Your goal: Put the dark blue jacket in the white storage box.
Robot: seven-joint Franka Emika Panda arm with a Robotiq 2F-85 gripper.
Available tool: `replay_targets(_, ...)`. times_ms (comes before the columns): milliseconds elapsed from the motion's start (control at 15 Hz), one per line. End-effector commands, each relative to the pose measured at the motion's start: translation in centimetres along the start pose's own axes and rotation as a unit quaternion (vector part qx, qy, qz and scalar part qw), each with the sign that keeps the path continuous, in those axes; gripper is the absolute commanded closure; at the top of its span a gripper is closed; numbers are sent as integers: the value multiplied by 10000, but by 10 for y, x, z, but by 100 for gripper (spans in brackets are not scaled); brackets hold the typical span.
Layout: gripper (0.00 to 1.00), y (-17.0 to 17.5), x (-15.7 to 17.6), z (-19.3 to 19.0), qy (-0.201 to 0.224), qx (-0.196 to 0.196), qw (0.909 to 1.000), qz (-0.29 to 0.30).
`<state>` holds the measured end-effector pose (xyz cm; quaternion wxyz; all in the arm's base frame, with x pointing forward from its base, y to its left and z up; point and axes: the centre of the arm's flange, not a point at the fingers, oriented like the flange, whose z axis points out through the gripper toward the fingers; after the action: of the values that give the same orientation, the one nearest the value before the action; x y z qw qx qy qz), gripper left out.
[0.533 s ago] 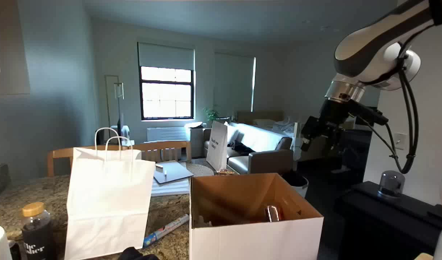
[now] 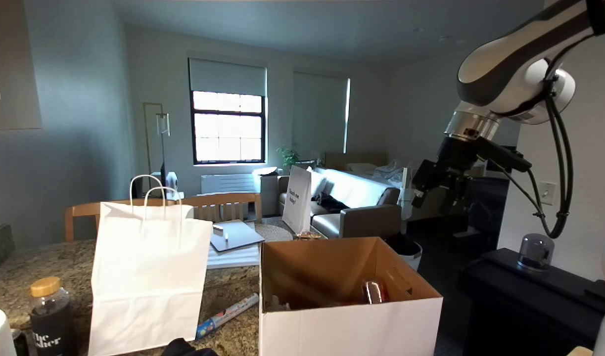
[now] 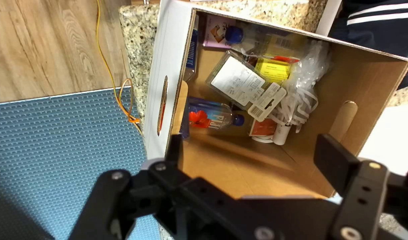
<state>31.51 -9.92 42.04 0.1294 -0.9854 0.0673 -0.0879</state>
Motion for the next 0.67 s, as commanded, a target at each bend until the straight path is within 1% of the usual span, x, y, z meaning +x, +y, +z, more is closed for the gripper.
replay_targets(0, 0, 0, 0, 0, 0, 0, 10000, 0)
replay_targets(533, 0, 0, 0, 0, 0, 0, 10000, 0)
replay_targets(600, 0, -13, -1, 6, 19, 14, 9999, -114)
